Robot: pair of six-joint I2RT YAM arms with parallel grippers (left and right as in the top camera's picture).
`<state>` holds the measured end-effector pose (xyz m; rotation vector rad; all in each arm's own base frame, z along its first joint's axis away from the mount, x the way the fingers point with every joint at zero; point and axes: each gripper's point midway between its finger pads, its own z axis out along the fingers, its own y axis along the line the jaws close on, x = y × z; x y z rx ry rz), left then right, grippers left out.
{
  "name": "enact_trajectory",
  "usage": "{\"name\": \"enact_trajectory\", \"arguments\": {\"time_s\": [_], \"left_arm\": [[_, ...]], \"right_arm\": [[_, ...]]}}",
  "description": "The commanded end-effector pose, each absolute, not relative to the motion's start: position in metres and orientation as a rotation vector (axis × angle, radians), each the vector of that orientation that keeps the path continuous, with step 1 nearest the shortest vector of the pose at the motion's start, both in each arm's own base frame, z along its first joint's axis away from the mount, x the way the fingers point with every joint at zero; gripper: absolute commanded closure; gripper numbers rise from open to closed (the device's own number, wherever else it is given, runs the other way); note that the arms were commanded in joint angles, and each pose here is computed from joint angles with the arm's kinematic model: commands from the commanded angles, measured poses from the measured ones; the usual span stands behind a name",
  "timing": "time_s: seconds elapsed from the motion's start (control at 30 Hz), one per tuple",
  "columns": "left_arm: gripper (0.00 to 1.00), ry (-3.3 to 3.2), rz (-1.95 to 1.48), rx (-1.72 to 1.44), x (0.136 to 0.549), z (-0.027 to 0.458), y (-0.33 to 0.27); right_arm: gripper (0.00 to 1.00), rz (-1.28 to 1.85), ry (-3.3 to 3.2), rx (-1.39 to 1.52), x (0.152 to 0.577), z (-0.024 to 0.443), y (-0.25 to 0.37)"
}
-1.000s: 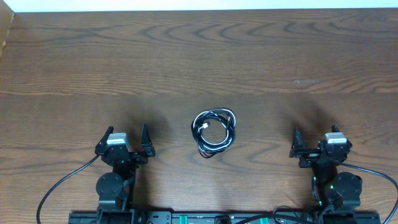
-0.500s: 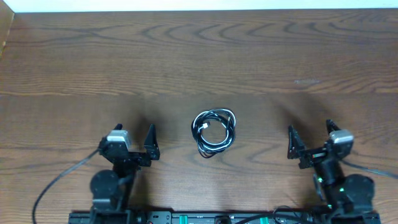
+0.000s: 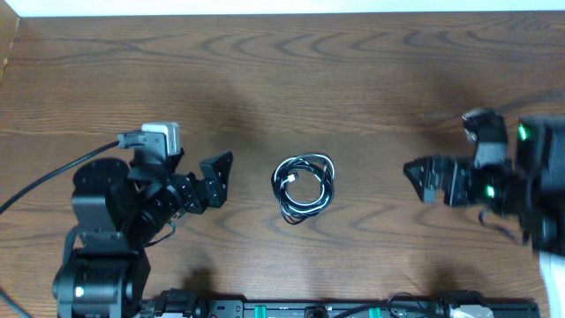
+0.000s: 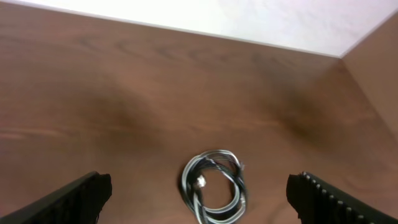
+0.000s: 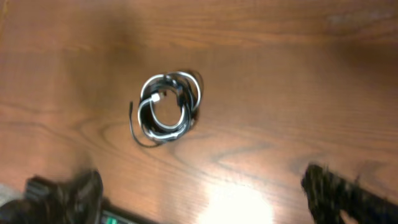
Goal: Untangle cables
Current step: 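Move the left gripper down onto the cable coil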
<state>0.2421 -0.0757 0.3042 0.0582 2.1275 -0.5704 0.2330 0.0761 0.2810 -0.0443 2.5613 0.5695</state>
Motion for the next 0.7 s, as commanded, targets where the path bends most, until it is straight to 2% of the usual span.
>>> {"name": "enact_trajectory", "arguments": {"time_s": [0.0, 0.07, 0.17, 0.23, 0.33, 0.4, 0.47, 0.67], "left_arm": [[0.04, 2.179, -0.741, 0.142, 0.230, 0.300, -0.098], [0.04, 2.236, -0.778, 0.222, 0.219, 0.287, -0.106], [0.04, 2.351, -0.782, 0.231, 0.213, 0.265, -0.105], [0.05, 2.435, -0.799, 0.225, 0.210, 0.250, -0.105], [0.08, 2.602, -0.941, 0.276, 0.188, 0.226, -0.119], [0.11, 2.738, -0.987, 0.347, 0.174, 0.206, -0.126], [0.14, 2.794, -0.974, 0.382, 0.174, 0.191, -0.129], [0.22, 2.806, -0.774, 0.513, 0.209, 0.144, -0.131]], "right_arm": [[0.01, 0.638, 2.666, -0.084, 0.254, 0.273, 0.086], [0.01, 0.778, 2.750, -0.120, 0.256, 0.255, 0.102], [0.01, 0.894, 2.828, -0.385, 0.249, 0.233, 0.127], [0.01, 0.820, 2.908, -0.481, 0.245, 0.214, 0.134], [0.01, 0.536, 2.955, -0.522, 0.257, 0.195, 0.130], [0.01, 0.404, 2.881, -0.404, 0.280, 0.199, 0.130], [0.01, 0.417, 2.796, -0.383, 0.292, 0.210, 0.137], [0.01, 0.418, 2.611, -0.482, 0.302, 0.241, 0.144]]}}
